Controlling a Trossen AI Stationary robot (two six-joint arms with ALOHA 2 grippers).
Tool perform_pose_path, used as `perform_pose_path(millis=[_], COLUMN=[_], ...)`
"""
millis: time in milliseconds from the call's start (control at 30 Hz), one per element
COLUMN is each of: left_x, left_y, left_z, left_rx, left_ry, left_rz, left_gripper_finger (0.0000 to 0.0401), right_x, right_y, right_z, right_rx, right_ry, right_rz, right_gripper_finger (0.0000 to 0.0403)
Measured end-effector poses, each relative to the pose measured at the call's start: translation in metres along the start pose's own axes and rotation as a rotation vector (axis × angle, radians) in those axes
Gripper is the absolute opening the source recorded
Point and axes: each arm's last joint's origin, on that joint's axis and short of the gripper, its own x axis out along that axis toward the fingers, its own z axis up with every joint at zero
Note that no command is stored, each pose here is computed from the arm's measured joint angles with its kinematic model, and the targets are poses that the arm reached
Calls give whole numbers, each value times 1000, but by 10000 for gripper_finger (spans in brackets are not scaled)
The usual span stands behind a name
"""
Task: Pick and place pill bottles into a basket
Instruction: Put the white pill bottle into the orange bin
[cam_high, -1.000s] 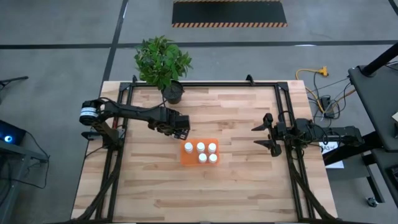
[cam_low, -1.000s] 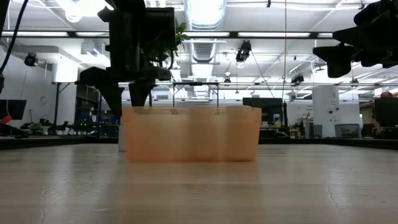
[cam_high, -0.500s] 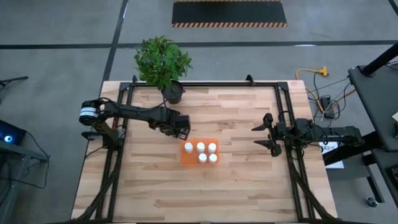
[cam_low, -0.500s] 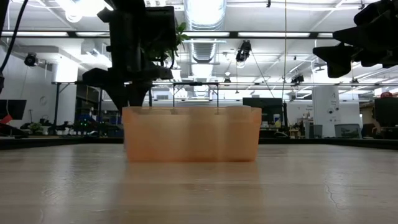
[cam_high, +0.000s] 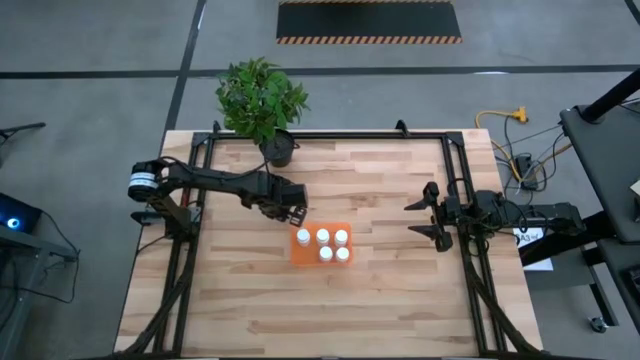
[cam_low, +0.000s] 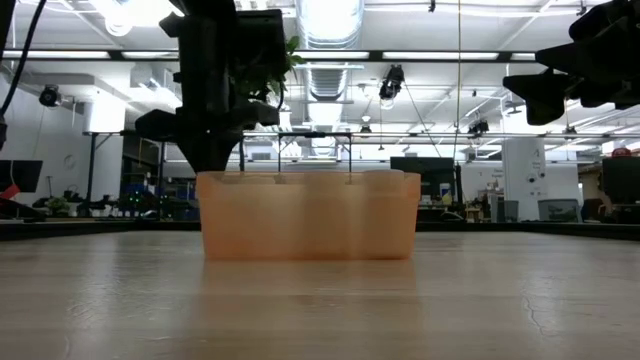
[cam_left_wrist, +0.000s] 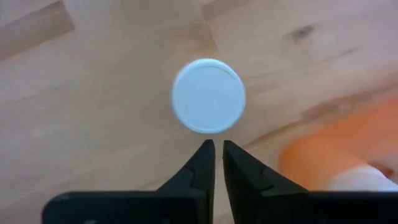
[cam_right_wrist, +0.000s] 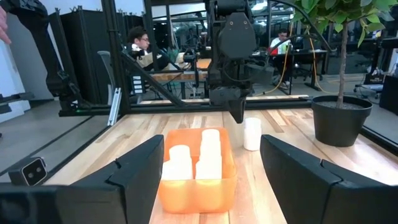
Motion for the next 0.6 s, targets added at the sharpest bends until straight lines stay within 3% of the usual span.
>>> perform_pose_path(millis=[300, 600], left_x=[-3, -12], left_y=[-16, -23], left_z=[-8, -20], left_rx=[43, 85], left_ry=[16, 20], left_rz=[-136, -181], left_gripper_finger=[58, 127], right_x=[0, 0], right_y=[0, 0], right_z=[0, 0], right_rx=[0, 0], right_ry=[0, 0], right_rz=[0, 0], right_gripper_finger=[249, 255])
